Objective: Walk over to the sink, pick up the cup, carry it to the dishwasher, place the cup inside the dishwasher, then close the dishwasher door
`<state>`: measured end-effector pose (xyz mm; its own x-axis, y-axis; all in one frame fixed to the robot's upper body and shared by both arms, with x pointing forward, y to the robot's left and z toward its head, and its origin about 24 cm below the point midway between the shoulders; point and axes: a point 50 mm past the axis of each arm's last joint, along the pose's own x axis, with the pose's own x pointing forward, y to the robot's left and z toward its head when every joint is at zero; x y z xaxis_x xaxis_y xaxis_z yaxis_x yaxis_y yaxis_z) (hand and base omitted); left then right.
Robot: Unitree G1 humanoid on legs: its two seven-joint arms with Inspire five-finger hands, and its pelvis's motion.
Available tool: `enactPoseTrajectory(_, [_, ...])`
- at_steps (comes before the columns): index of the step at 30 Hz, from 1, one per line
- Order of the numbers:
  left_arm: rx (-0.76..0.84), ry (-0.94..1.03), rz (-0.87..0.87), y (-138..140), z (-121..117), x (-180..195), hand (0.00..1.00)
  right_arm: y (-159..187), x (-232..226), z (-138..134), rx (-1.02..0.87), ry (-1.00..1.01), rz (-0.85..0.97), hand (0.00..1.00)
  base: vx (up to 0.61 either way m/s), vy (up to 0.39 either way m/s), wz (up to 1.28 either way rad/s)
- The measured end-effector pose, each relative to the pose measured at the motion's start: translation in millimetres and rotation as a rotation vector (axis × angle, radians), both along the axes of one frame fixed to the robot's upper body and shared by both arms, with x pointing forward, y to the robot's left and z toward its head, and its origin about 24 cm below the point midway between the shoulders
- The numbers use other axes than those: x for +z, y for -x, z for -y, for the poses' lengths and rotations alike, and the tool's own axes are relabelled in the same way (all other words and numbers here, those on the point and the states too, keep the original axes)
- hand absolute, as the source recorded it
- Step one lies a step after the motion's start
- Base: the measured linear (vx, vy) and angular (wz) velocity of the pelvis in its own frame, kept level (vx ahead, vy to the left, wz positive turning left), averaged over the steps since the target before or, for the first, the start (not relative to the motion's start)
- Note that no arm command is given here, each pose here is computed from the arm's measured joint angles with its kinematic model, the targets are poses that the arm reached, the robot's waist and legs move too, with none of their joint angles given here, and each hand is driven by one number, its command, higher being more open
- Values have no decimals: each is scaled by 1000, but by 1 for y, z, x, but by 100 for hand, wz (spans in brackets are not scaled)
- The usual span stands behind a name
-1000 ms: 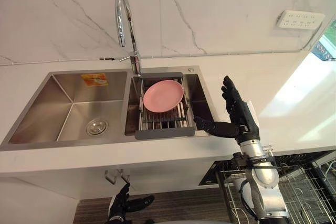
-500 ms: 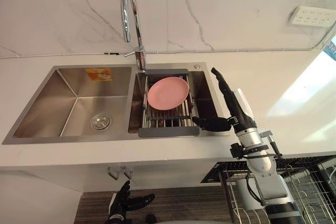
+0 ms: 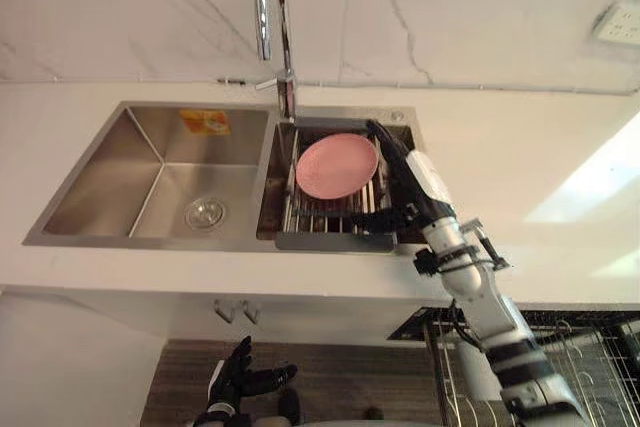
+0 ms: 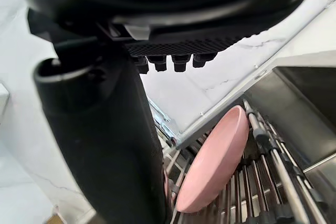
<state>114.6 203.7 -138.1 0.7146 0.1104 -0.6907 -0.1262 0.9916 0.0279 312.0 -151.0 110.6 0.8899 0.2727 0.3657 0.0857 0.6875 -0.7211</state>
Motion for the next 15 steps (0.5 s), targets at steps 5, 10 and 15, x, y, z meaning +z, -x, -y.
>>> enactPoseTrajectory(5, [16, -24, 32, -8, -13, 6, 100, -17, 15, 8, -94, 15, 76, 100, -16, 39, 15])
enactPoseTrajectory(10, [21, -32, 18, -1, -16, 6, 100, -20, 21, 9, -125, 4, 100, 100, 14, 51, 8])
enactPoseTrajectory(15, [24, -35, 2, 6, -18, 4, 100, -22, 21, 12, -165, 14, 88, 100, -22, 9, 3])
